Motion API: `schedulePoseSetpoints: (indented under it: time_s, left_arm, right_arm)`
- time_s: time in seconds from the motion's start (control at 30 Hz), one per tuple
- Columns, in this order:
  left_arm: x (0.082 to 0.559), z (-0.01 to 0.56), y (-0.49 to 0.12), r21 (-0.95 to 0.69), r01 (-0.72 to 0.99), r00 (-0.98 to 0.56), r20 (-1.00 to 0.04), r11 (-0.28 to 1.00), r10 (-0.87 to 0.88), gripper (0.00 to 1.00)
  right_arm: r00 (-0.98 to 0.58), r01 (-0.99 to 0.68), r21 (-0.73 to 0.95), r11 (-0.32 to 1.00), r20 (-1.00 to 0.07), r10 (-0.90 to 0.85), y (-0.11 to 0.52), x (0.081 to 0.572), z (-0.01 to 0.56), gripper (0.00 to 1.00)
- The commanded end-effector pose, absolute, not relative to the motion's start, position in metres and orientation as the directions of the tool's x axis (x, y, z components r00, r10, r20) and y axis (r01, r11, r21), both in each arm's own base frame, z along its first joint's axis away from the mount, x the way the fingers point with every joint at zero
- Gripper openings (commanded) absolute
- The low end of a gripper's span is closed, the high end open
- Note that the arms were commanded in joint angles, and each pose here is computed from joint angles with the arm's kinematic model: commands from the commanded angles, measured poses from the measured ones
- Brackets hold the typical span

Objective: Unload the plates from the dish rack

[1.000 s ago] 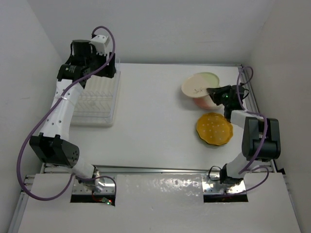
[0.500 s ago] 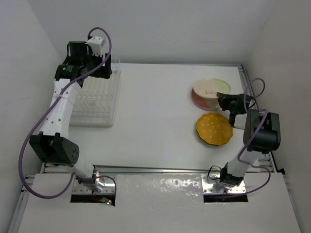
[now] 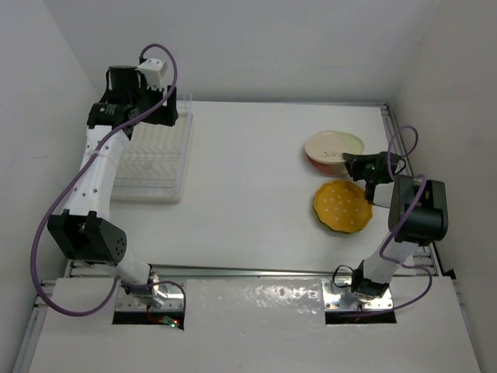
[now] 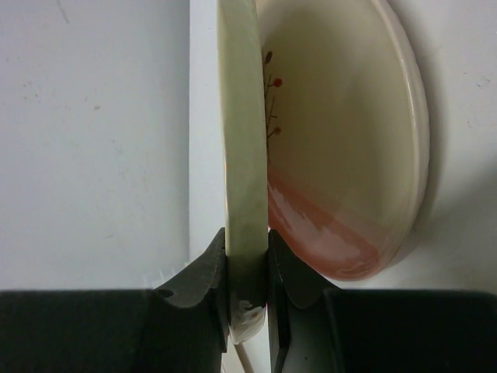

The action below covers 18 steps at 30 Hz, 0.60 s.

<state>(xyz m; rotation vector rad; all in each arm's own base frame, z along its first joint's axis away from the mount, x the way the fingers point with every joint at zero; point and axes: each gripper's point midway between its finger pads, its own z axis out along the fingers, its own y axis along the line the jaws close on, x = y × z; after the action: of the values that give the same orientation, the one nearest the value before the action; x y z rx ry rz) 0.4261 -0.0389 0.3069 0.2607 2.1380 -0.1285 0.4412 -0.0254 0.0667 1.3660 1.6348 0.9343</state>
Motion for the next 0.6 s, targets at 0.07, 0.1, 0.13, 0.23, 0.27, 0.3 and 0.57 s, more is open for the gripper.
schedulePoseSetpoints:
  time_s: [0.07, 0.1, 0.13, 0.23, 0.27, 0.3, 0.57]
  left_arm:
    - [0.43, 0.314, -0.034, 0.022, 0.236, -0.507, -0.85, 0.971, 0.142, 0.71]
    - [0.43, 0.314, -0.034, 0.022, 0.236, -0.507, -0.85, 0.971, 0.142, 0.71]
    - [0.43, 0.312, -0.034, 0.024, 0.235, -0.509, -0.849, 0.972, 0.144, 0.71]
    - [0.43, 0.314, -0.033, 0.031, 0.231, -0.505, -0.85, 0.972, 0.147, 0.71]
    - [0.43, 0.314, -0.032, 0.033, 0.231, -0.504, -0.851, 0.972, 0.148, 0.71]
    - [0.43, 0.315, -0.032, 0.035, 0.231, -0.502, -0.852, 0.972, 0.15, 0.71]
    - [0.433, 0.315, -0.032, 0.041, 0.232, -0.502, -0.85, 0.972, 0.156, 0.71]
  right_arm:
    - [-0.118, 0.211, 0.953, 0.219, -0.198, 0.973, -0.026, 0.471, 0.124, 0.0]
    - [-0.119, 0.217, 0.949, 0.227, -0.206, 0.971, -0.027, 0.471, 0.123, 0.0]
    - [-0.123, 0.232, 0.943, 0.238, -0.215, 0.969, -0.028, 0.471, 0.12, 0.0]
    - [-0.136, 0.281, 0.925, 0.256, -0.226, 0.965, -0.029, 0.468, 0.109, 0.1]
    - [-0.143, 0.298, 0.917, 0.265, -0.232, 0.962, -0.029, 0.467, 0.108, 0.24]
    - [-0.152, 0.314, 0.908, 0.278, -0.241, 0.959, -0.029, 0.467, 0.106, 0.28]
    - [-0.273, 0.537, 0.727, 0.427, -0.329, 0.904, -0.041, 0.449, 0.07, 0.51]
